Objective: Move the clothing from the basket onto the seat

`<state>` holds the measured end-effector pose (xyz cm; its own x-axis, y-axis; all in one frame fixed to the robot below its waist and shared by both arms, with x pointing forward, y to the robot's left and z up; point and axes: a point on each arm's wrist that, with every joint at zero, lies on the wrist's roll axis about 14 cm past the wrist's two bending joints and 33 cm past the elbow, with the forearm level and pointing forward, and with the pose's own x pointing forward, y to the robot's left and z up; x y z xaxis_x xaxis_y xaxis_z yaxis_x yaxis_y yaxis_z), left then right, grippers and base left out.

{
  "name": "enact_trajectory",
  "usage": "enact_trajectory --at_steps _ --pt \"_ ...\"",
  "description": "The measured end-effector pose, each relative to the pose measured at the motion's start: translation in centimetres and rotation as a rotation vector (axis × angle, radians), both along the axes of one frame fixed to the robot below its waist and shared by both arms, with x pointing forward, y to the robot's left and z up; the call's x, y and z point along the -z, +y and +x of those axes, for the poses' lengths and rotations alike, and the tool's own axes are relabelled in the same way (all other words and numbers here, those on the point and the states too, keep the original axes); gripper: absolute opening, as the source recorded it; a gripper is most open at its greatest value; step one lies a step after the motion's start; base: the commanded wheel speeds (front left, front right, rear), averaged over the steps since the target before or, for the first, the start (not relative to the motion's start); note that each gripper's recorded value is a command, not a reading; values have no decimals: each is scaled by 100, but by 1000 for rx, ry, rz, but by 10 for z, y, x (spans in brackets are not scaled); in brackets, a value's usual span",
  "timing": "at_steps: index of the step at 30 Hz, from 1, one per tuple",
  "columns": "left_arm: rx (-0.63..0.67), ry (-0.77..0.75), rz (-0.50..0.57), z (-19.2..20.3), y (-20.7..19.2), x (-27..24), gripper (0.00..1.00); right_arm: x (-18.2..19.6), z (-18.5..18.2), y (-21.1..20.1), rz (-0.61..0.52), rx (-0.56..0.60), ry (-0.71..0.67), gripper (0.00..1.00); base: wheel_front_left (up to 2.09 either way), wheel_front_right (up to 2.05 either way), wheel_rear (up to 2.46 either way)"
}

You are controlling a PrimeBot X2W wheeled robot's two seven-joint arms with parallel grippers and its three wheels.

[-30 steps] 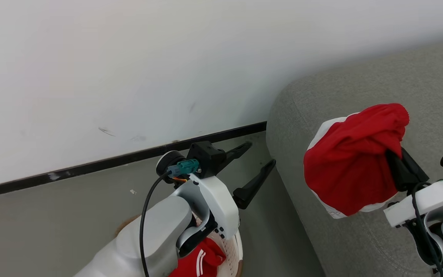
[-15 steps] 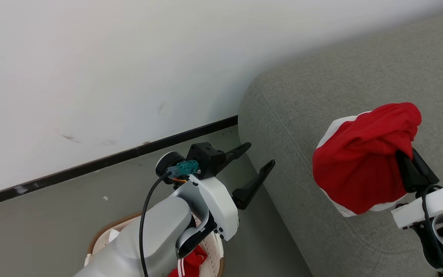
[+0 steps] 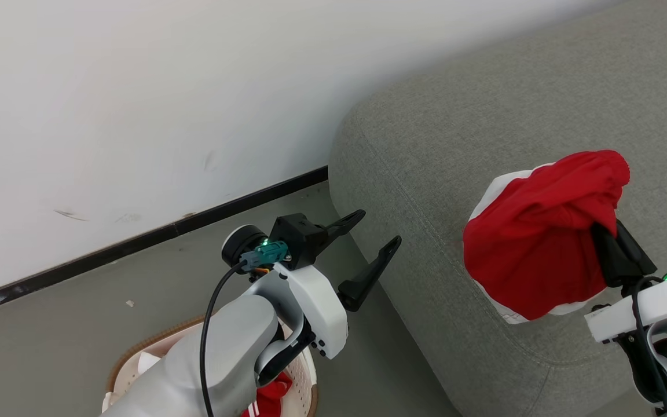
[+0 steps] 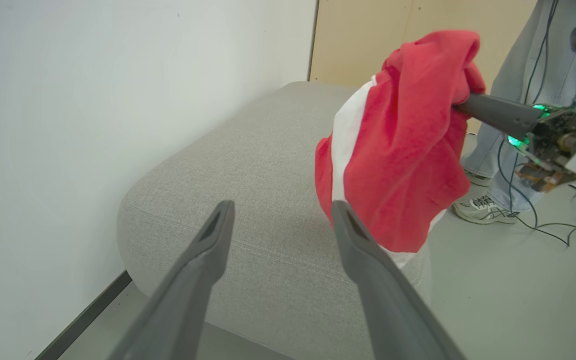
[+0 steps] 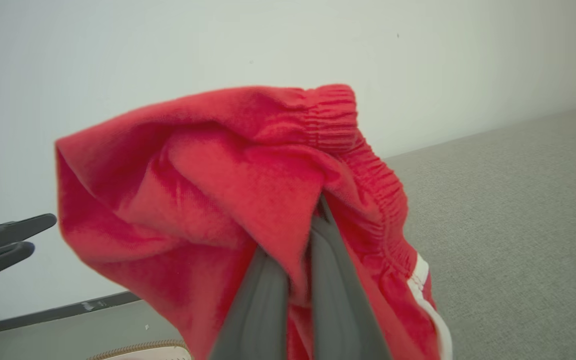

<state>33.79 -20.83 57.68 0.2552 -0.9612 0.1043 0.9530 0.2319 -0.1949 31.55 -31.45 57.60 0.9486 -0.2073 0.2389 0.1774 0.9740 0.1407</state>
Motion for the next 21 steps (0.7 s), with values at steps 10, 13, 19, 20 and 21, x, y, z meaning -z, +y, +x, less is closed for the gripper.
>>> enact_trajectory --at_steps 10,13,19,20,21 --pt "17 1 -11 -1 -3 2 100 -3 -1 -10 -21 23 3 0 0 0 0" --pt "22 2 -15 -2 -4 2 100 -11 3 -13 -34 25 -12 0 0 0 0" --pt "28 5 -19 -2 -3 4 100 -25 11 -24 -42 43 -44 0 0 0 0" --pt "27 8 -20 -2 -2 4 100 -27 12 -27 -45 47 -47 0 0 0 0" --pt "26 10 -20 -1 -2 5 100 -29 13 -30 -51 52 -48 0 0 0 0"
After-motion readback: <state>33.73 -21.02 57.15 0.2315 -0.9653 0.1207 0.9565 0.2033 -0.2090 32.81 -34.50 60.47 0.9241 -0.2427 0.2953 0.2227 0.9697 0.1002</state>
